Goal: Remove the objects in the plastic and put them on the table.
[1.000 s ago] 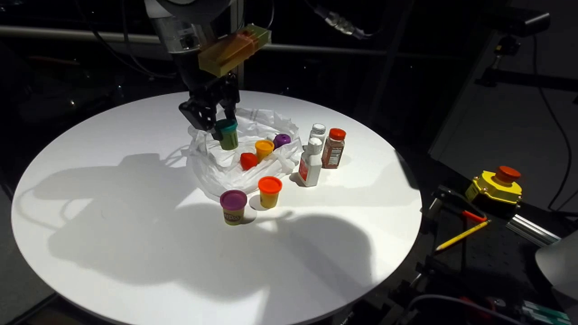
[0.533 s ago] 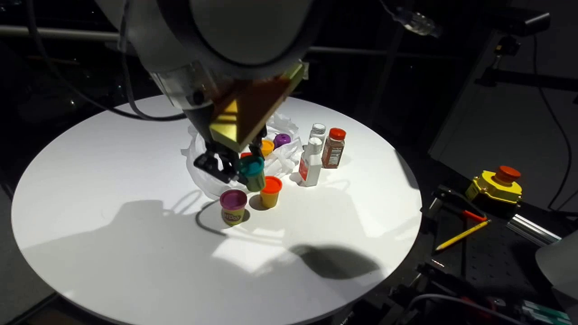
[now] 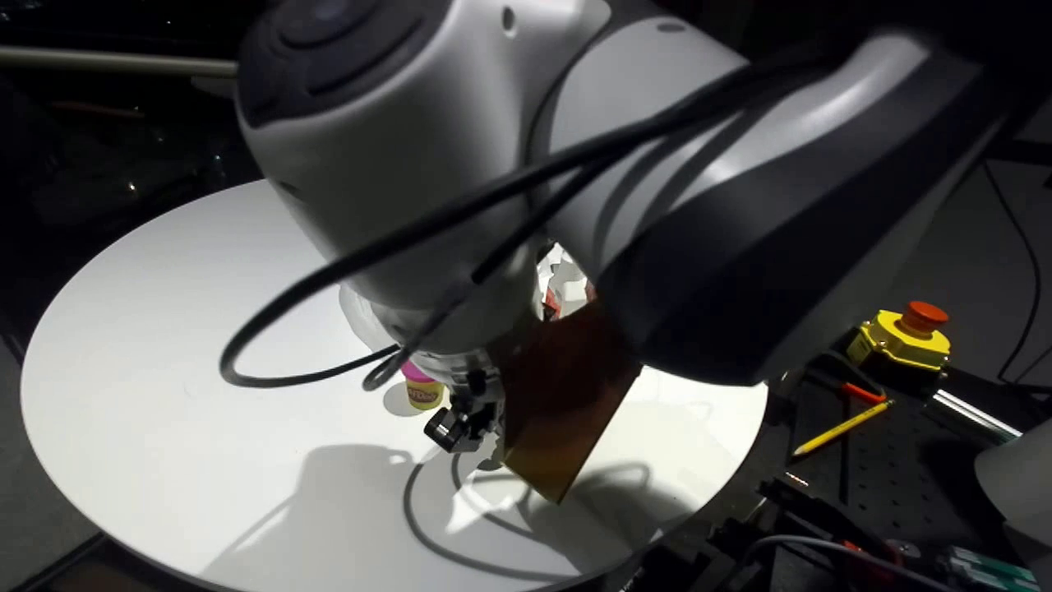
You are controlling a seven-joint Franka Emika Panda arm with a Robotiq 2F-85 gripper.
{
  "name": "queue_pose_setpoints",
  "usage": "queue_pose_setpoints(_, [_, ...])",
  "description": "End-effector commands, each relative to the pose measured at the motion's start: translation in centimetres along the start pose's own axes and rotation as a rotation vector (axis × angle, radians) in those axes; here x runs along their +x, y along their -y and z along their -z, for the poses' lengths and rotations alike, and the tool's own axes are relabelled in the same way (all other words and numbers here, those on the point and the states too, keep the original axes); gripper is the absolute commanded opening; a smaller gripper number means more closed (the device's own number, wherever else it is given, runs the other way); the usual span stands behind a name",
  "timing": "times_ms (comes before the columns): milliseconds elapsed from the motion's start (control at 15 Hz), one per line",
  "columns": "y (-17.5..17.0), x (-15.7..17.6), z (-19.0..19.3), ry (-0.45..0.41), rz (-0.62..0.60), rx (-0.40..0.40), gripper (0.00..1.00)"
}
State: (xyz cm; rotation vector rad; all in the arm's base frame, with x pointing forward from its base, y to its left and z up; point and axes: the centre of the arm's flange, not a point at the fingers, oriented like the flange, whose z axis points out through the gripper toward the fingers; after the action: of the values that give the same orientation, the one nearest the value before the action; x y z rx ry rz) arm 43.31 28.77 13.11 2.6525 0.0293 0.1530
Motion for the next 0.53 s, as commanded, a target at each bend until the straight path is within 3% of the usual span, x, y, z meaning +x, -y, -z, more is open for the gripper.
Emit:
queue_pose_setpoints(0, [-2.5, -0.5, -2.0, -0.07, -0.047, 0.109, 0.28])
queue_pose_setpoints(267, [-5.5, 1.8, -3.0, -0.085, -0.071, 0.199, 0.31])
queue_pose_setpoints(333, [-6.0, 2.2, -3.2, -0.083, -0.072, 0.203, 0.78])
queue_pose_setpoints(467, [-6.4, 2.3, -2.9, -0.072, -0.06, 0.204, 0.85])
